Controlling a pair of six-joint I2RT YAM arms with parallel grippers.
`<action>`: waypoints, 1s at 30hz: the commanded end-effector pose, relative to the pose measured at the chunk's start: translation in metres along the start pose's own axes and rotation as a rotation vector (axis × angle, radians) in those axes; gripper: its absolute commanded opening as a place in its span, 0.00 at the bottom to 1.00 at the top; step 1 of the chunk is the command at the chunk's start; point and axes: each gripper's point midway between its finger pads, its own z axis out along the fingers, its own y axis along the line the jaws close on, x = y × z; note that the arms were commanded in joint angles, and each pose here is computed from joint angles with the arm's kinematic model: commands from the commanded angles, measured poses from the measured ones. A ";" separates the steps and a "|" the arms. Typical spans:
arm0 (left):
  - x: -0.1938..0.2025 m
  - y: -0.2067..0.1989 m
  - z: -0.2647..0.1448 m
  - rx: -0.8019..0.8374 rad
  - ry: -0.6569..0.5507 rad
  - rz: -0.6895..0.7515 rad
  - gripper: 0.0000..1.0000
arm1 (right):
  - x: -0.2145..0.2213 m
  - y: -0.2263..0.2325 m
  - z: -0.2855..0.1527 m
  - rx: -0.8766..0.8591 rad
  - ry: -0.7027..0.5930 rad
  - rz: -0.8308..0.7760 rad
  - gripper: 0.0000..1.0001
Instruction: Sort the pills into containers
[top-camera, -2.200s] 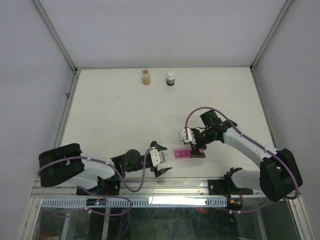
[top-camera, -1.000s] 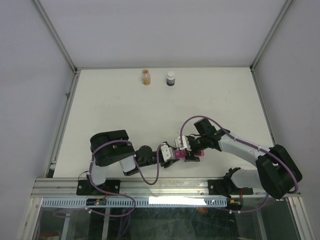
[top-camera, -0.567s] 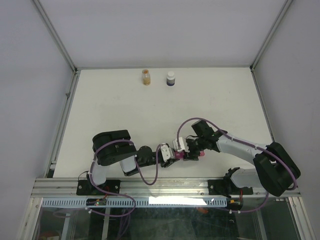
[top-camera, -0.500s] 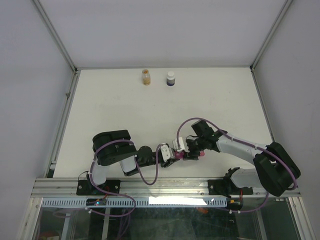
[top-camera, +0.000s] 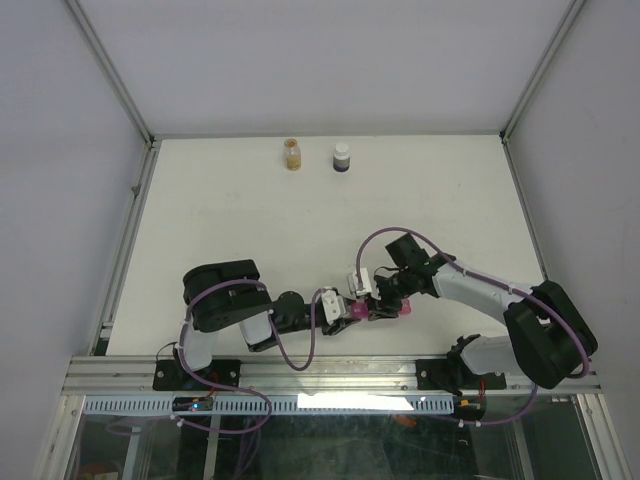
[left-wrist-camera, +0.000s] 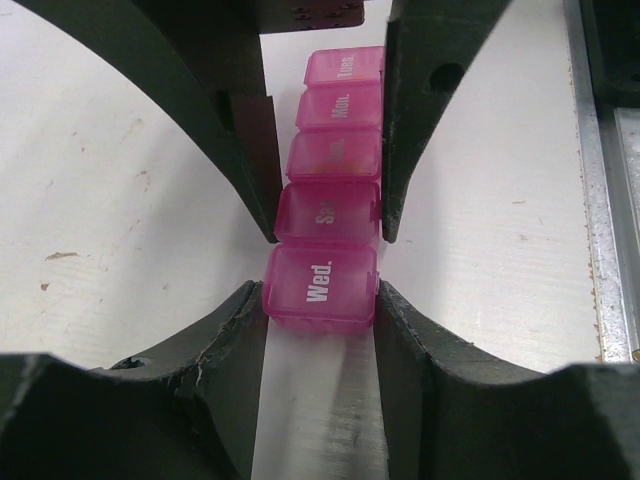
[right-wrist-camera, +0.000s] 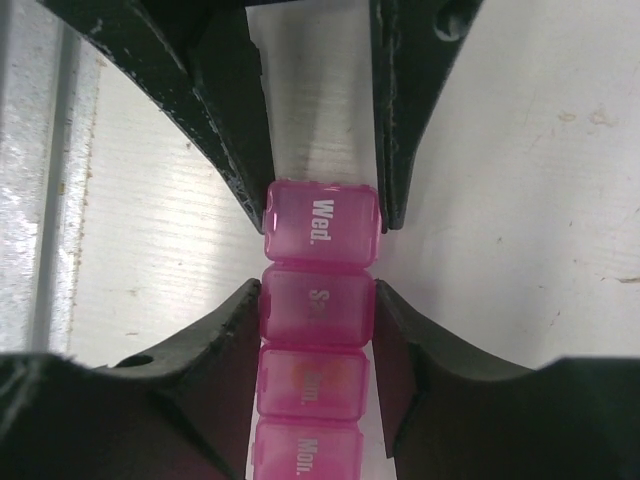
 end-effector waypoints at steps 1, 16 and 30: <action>-0.017 -0.003 -0.001 0.037 -0.049 0.025 0.00 | -0.022 -0.002 -0.012 -0.055 -0.102 0.053 0.34; -0.014 -0.005 0.001 0.071 -0.029 0.015 0.00 | -0.016 -0.054 -0.033 0.185 -0.052 0.196 0.65; -0.014 -0.003 0.001 0.061 -0.027 0.009 0.00 | -0.025 -0.076 -0.047 0.279 -0.087 0.339 0.62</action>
